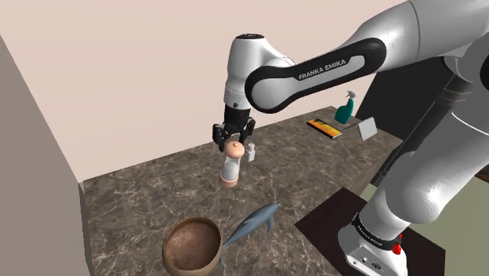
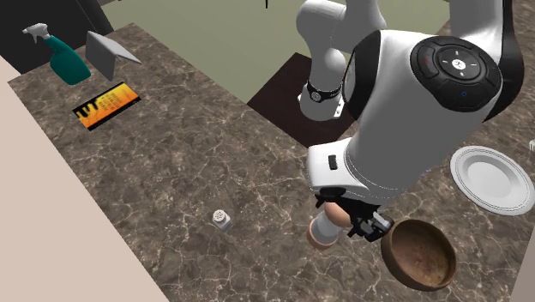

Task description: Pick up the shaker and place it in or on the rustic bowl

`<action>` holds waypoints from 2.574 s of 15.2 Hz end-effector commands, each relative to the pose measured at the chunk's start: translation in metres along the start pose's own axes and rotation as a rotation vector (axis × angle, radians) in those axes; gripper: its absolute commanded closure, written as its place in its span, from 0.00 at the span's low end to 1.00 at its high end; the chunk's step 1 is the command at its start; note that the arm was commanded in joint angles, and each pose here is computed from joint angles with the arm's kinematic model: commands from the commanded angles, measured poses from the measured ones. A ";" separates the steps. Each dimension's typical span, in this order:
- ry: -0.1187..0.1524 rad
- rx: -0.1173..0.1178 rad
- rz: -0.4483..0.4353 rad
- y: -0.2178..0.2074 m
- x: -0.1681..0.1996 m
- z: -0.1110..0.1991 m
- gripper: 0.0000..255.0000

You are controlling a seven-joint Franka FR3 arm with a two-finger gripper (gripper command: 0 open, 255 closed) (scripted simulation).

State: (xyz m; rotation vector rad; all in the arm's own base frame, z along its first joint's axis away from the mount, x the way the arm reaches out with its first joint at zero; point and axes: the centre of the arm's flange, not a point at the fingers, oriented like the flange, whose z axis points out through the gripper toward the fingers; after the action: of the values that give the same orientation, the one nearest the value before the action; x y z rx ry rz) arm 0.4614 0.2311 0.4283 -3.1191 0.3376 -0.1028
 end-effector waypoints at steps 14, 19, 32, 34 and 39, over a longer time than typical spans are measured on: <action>0.000 0.000 0.000 -0.012 -0.003 -0.075 1.00; 0.000 0.000 0.000 -0.064 -0.037 -0.095 1.00; 0.000 0.000 0.000 -0.201 -0.128 -0.148 1.00; 0.000 0.000 0.000 -0.201 -0.129 -0.138 1.00; 0.000 0.000 0.000 -0.201 -0.130 -0.111 1.00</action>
State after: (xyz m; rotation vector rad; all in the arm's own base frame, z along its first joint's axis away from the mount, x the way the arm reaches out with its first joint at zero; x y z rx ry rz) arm 0.3701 0.4549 0.5375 -3.1198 0.3375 -0.1016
